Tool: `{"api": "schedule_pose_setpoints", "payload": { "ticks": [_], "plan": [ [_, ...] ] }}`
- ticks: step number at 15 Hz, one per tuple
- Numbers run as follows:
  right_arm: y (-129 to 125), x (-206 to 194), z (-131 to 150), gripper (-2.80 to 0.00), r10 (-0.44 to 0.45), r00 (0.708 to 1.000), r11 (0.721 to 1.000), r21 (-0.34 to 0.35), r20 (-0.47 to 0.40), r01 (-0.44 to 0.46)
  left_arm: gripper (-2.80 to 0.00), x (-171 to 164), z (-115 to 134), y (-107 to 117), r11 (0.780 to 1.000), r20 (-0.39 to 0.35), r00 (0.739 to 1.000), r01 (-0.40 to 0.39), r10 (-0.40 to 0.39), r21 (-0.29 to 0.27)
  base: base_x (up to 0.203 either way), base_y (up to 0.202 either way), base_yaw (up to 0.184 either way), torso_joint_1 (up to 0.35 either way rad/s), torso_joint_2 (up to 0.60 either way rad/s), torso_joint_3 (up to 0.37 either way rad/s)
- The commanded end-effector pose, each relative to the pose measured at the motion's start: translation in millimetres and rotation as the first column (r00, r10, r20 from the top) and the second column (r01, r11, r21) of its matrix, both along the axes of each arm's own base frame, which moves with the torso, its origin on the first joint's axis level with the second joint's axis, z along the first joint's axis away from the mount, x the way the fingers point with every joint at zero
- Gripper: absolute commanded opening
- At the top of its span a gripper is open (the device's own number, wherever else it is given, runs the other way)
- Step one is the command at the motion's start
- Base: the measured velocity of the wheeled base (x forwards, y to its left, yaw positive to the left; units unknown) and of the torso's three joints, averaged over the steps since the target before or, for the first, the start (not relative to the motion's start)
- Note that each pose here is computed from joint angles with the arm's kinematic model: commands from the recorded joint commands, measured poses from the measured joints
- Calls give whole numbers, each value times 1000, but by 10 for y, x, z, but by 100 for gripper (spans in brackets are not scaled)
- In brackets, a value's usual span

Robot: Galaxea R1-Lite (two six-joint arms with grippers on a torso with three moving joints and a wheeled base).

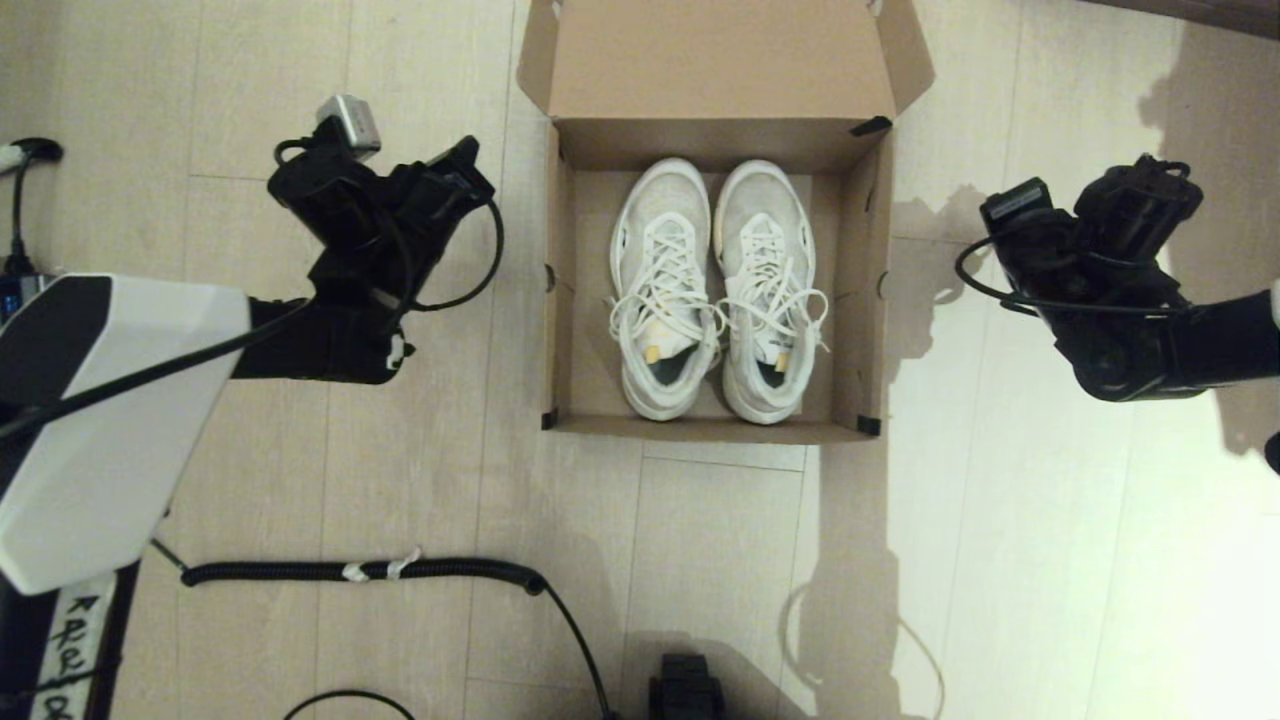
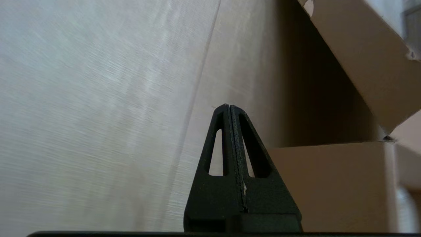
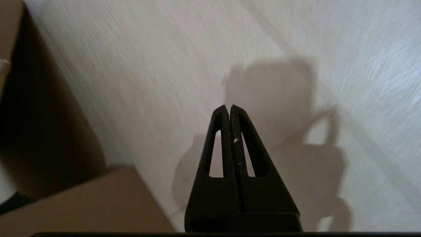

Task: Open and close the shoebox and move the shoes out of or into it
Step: Close the shoe box

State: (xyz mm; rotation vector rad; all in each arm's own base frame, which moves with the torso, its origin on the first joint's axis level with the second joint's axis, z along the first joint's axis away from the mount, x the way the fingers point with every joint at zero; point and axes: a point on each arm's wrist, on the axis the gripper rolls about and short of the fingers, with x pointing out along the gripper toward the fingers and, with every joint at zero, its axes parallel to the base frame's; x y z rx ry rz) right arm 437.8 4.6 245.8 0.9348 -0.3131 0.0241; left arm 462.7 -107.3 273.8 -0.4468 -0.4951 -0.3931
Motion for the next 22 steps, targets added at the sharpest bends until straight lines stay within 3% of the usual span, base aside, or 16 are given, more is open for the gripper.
{"api": "schedule_pose_setpoints", "payload": {
  "ticks": [1, 4, 6, 8, 10, 17, 22],
  "plan": [
    [7, 29, -71, -280, 58, 998, 996, 65, -17, -57, -280, 42, -65, -107, 999, -21, 999, 35, -35, -16, 0, 0, 0, 0, 0, 0],
    [121, -183, -52, -280, 211, 975, 976, 67, -76, -206, -280, -12, -61, -200, 998, -95, 994, 56, -56, -3, 0, 0, 0, 0, 0, 0],
    [164, -316, -53, -280, 310, 945, 950, 17, -107, -310, -280, -95, -92, -230, 997, -160, 984, 77, -74, 15, 0, 0, 0, 0, 0, 0],
    [226, -337, -127, -280, 324, 935, 938, -78, -142, -337, -280, -210, -159, -238, 987, -216, 967, 152, -139, 46, 0, 0, 0, 0, 0, 0],
    [353, -369, -174, -280, 353, 922, 926, -80, -160, -369, -280, -281, -220, -250, 980, -247, 953, 194, -175, 53, 0, 0, 0, 0, 0, 0],
    [833, -507, -314, -280, 461, 866, 873, -79, -193, -482, -280, -362, -328, -276, 977, -283, 942, 207, -183, 58, 0, 0, 0, 0, 0, 0],
    [951, -557, -401, -280, 481, 848, 858, -78, -224, -507, -280, -411, -492, -414, 969, -332, 921, 236, -202, 66, 0, 0, 0, 0, 0, 0]
  ]
}}
